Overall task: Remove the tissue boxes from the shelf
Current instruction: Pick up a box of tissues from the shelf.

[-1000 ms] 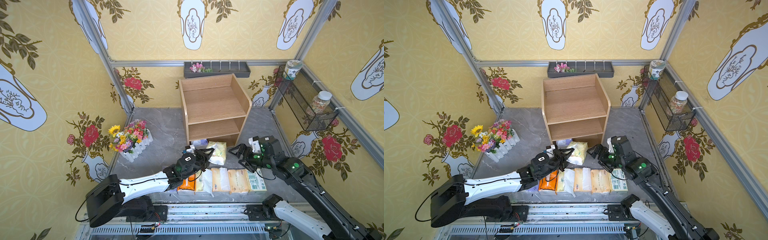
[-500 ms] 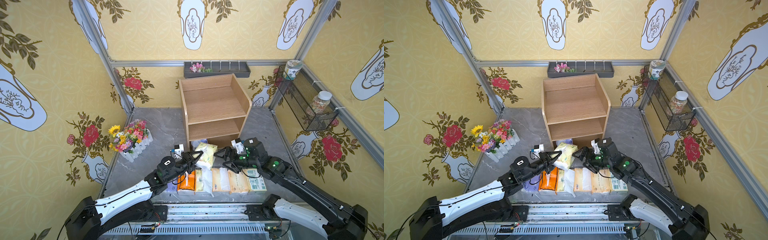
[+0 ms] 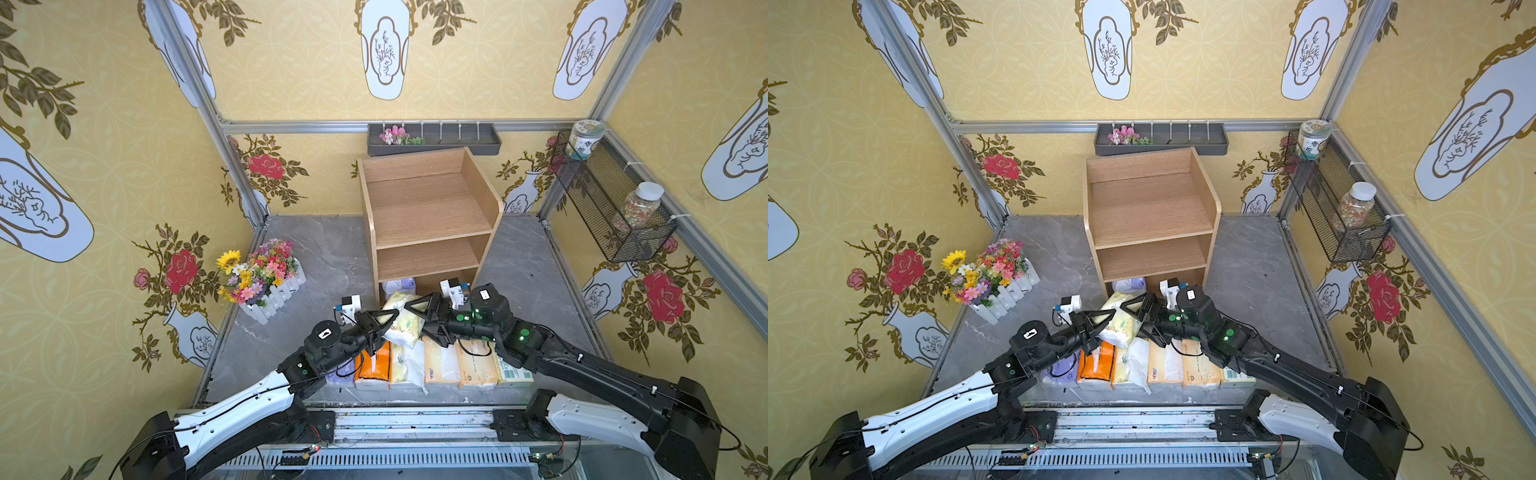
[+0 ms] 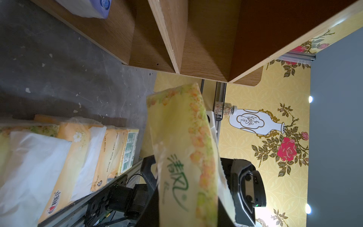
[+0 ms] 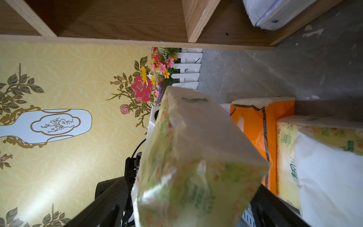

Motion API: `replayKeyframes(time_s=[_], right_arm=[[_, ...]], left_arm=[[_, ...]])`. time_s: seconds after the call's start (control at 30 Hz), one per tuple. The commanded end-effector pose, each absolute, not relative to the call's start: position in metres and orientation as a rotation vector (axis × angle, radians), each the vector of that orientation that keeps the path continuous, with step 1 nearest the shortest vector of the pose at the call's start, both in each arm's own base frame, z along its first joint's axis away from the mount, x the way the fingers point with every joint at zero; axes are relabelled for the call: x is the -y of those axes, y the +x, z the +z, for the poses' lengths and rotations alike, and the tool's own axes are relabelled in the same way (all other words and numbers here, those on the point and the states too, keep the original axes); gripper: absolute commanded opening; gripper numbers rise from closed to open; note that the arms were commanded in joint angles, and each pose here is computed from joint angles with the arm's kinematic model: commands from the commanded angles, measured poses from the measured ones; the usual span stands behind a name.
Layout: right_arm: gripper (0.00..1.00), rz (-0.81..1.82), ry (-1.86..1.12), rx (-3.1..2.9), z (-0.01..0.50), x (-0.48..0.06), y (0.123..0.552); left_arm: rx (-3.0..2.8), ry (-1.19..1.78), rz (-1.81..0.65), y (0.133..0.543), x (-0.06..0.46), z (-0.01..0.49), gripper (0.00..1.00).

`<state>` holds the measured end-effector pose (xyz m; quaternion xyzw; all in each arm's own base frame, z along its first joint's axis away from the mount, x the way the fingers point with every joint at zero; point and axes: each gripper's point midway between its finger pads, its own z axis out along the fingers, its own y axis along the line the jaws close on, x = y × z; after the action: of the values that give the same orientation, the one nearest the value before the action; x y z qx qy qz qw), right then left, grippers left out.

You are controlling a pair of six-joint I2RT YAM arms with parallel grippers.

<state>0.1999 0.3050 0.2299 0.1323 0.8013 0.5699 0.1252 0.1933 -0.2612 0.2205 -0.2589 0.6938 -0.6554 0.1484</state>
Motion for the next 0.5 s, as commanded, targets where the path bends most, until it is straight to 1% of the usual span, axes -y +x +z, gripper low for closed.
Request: replayKeyframes(time_s=[0.0,0.2,0.37,0.4,0.43,0.47], right_arm=[[0.88,1.702,0.422,-2.251,0.244,-0.308,0.208],[0.57,1.709,0.429,-2.253,0.243,-0.314,0.207],[0.37,1.732,0.425,-2.236,0.243,-0.325,0.206],[0.34,1.734,0.425,-2.232,0.244,-0.327,0.206],[0.32,1.737,0.420,-2.226,0.245,-0.330,0.205],[0.31,1.739,0.413,-2.224,0.246,-0.333,0.204]], left_arm=[[-1.988,-0.762,-1.862,0.196,0.258,0.219,0.24],[-1.985,-0.770,-1.825,0.198,0.254,0.219,0.26],[-1.987,-0.762,-1.818,0.196,0.251,0.219,0.31],[-1.987,-0.759,-1.813,0.196,0.251,0.220,0.34],[-2.004,-0.770,-1.787,0.196,0.249,0.216,0.45],[-2.029,-0.784,-1.745,0.196,0.246,0.212,0.60]])
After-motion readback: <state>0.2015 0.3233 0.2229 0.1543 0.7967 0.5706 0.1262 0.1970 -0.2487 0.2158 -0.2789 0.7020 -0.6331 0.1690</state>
